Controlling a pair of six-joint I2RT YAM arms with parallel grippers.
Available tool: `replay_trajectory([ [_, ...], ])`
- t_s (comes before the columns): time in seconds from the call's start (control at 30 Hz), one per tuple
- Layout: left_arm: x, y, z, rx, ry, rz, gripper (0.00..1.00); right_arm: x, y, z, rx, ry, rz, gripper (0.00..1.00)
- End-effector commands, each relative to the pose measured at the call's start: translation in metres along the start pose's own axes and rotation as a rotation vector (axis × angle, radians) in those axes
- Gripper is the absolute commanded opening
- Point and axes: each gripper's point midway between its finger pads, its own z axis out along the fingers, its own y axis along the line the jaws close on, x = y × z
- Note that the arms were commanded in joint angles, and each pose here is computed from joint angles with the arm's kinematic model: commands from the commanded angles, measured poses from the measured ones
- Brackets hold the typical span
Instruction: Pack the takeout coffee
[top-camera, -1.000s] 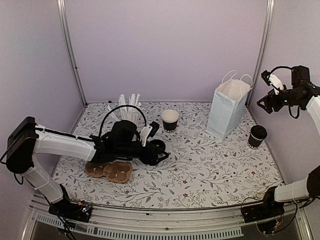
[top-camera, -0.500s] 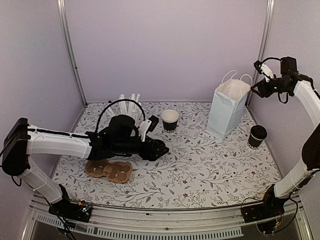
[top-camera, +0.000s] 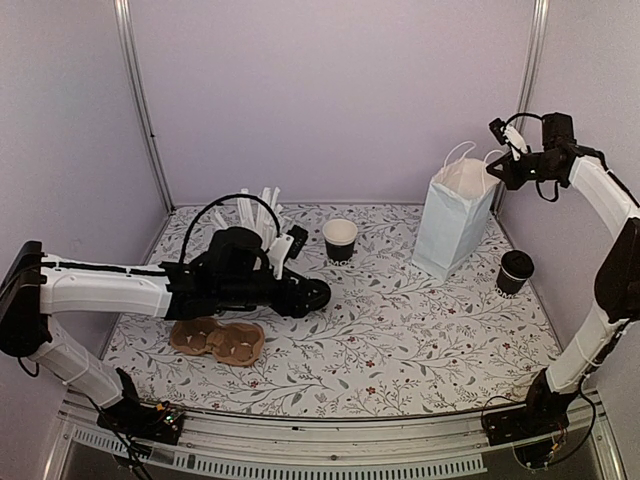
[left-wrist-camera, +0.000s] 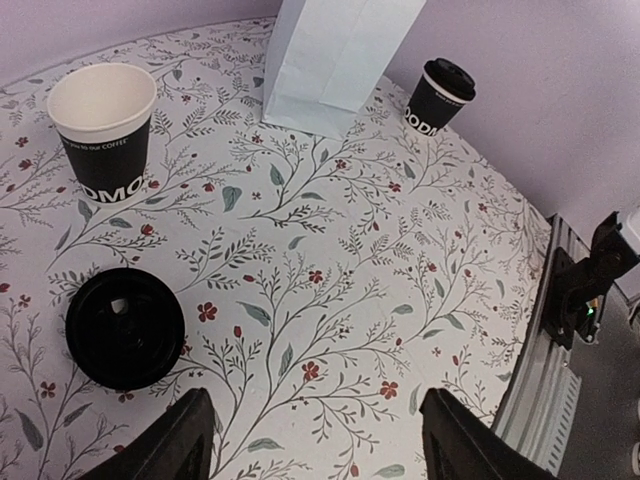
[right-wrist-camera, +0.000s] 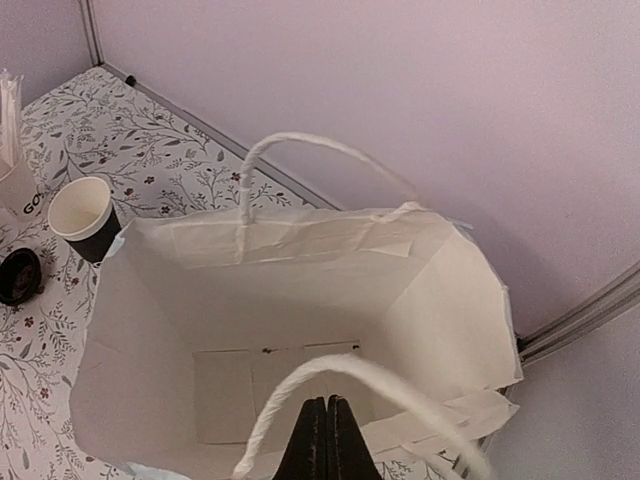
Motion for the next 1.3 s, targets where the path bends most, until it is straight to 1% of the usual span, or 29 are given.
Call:
replay_trajectory([
  [0.0,-0.006,0.003,-0.003,-0.029,-0.007,0.025,0.73,-0.016,0.050,-0.010,-0.112,-0.053,-0.062,0.00],
  [0.1,-0.011,0.006,-0.002,-0.035,-0.011,0.032,0.73,-0.031,0.078,-0.024,-0.117,-0.084,-0.122,0.00],
  [0.13,-0.012,0.007,-0.001,-0.032,-0.010,0.032,0.73,-0.036,0.080,-0.031,-0.100,-0.095,-0.132,0.00],
  [0.23,-0.013,0.006,0.004,-0.020,-0.003,0.034,0.73,-0.037,0.065,-0.038,0.000,-0.075,-0.113,0.01],
  [0.27,-0.013,0.005,0.005,-0.014,-0.001,0.033,0.73,-0.036,0.060,-0.039,0.032,-0.065,-0.114,0.04],
  [0.3,-0.013,0.003,0.007,-0.006,0.002,0.032,0.73,-0.035,0.054,-0.040,0.061,-0.056,-0.110,0.08],
  [0.33,-0.013,0.003,0.007,-0.003,0.003,0.031,0.73,-0.034,0.050,-0.039,0.081,-0.049,-0.107,0.15],
  [0.37,-0.013,0.003,0.008,0.000,0.002,0.030,0.73,-0.033,0.047,-0.039,0.098,-0.043,-0.103,0.26],
  [0.4,-0.012,0.002,0.008,0.001,0.003,0.028,0.73,-0.033,0.044,-0.039,0.112,-0.038,-0.100,0.39],
  [0.43,-0.012,0.003,0.008,0.001,0.002,0.027,0.73,-0.033,0.040,-0.039,0.128,-0.034,-0.094,0.47],
  [0.5,-0.012,0.002,0.006,0.000,0.000,0.026,0.73,-0.034,0.029,-0.038,0.164,-0.030,-0.075,0.57],
  [0.57,-0.012,0.003,0.004,-0.004,-0.001,0.026,0.74,-0.037,0.012,-0.042,0.202,-0.035,-0.045,0.60],
  [0.63,-0.013,0.004,0.001,-0.008,-0.004,0.027,0.74,-0.030,-0.014,-0.042,0.260,-0.014,-0.005,0.57],
  [0.77,-0.011,0.006,-0.005,-0.022,-0.006,0.027,0.74,-0.020,-0.036,-0.035,0.290,0.010,0.008,0.55],
  [0.9,-0.011,0.008,-0.009,-0.034,-0.012,0.028,0.74,-0.014,-0.045,-0.023,0.300,0.025,-0.002,0.54],
  [1.0,-0.010,0.009,-0.012,-0.039,-0.017,0.025,0.74,-0.011,-0.045,-0.010,0.267,0.025,-0.004,0.54],
  [1.07,-0.008,0.010,-0.013,-0.041,-0.018,0.022,0.74,-0.010,-0.037,-0.001,0.209,0.006,-0.018,0.52],
  [1.1,-0.007,0.011,-0.014,-0.043,-0.018,0.020,0.74,-0.010,-0.035,0.002,0.193,-0.004,-0.036,0.49],
  [1.2,-0.004,0.013,-0.014,-0.049,-0.015,0.015,0.74,-0.013,-0.026,0.007,0.138,-0.031,-0.040,0.32],
  [1.23,-0.004,0.013,-0.015,-0.050,-0.016,0.015,0.74,-0.014,-0.022,0.008,0.116,-0.040,-0.040,0.27],
  [1.27,-0.004,0.013,-0.016,-0.052,-0.017,0.016,0.74,-0.015,-0.017,0.008,0.090,-0.050,-0.038,0.17],
])
